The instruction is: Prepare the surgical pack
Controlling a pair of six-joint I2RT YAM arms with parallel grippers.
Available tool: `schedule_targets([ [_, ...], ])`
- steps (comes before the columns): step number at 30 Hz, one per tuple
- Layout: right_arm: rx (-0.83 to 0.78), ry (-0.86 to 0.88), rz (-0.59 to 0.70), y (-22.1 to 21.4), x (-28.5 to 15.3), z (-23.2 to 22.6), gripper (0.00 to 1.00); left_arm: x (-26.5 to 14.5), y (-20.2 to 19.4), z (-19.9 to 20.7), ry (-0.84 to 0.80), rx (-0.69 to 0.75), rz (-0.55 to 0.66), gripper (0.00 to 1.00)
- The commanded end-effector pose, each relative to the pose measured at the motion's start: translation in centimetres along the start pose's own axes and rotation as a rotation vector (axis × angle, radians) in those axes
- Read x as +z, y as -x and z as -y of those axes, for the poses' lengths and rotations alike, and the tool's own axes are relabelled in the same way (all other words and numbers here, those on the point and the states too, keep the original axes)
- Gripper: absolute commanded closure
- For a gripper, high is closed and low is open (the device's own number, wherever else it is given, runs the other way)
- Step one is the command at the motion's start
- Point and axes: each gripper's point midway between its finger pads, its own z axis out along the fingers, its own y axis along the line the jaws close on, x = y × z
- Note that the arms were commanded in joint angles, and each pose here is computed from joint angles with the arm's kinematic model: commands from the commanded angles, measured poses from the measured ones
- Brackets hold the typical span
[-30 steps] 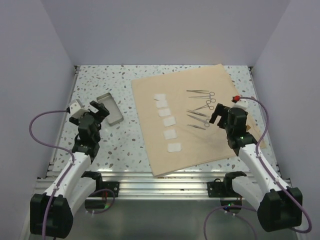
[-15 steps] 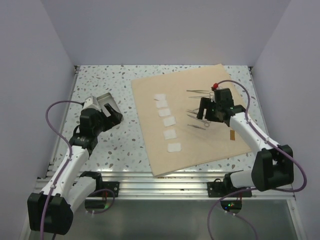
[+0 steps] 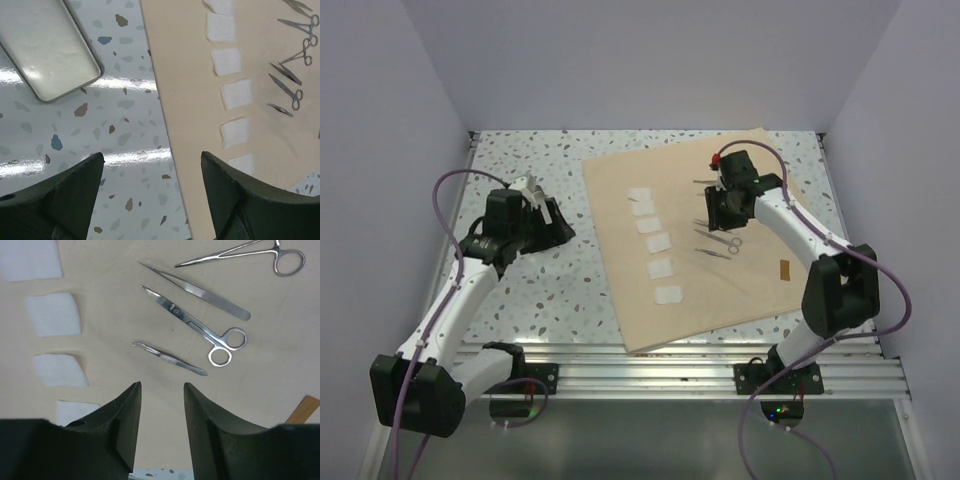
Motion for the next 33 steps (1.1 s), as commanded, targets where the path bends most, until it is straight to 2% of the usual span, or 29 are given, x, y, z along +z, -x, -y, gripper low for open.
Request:
schedule_targets([
  [1, -0.102, -0.062, -0.017, 1.5, 1.4, 1.1, 0.56, -0.8, 1.8, 2.4, -0.049, 0.121, 0.018, 0.18],
  [6, -0.196, -0.143, -0.057, 1.5, 4.1, 2.9, 0.52, -0.3, 1.5, 2.4, -0.042, 0.122, 0.006, 0.20],
  [14, -0.242, -0.112, -0.054, 2.6, 7.4, 2.3, 0.50, -0.3, 0.7, 1.9, -0.028, 0.121, -0.026, 0.21],
  [18, -0.266, -0.147, -0.066, 3.1, 8.4, 2.9, 0.44, -0.2, 0.5, 2.0, -0.030, 0.117, -0.036, 0.22],
  [26, -0.283, -0.122, -0.057, 4.3, 10.6, 2.2, 0.44, 0.2, 0.3, 2.4, -0.054, 0.091, -0.039, 0.22],
  [33, -0.302, -0.081, -0.079, 4.0, 12.1, 1.5, 0.48, 0.1, 0.1, 2.5, -0.059, 0.095, -0.040, 0.23],
])
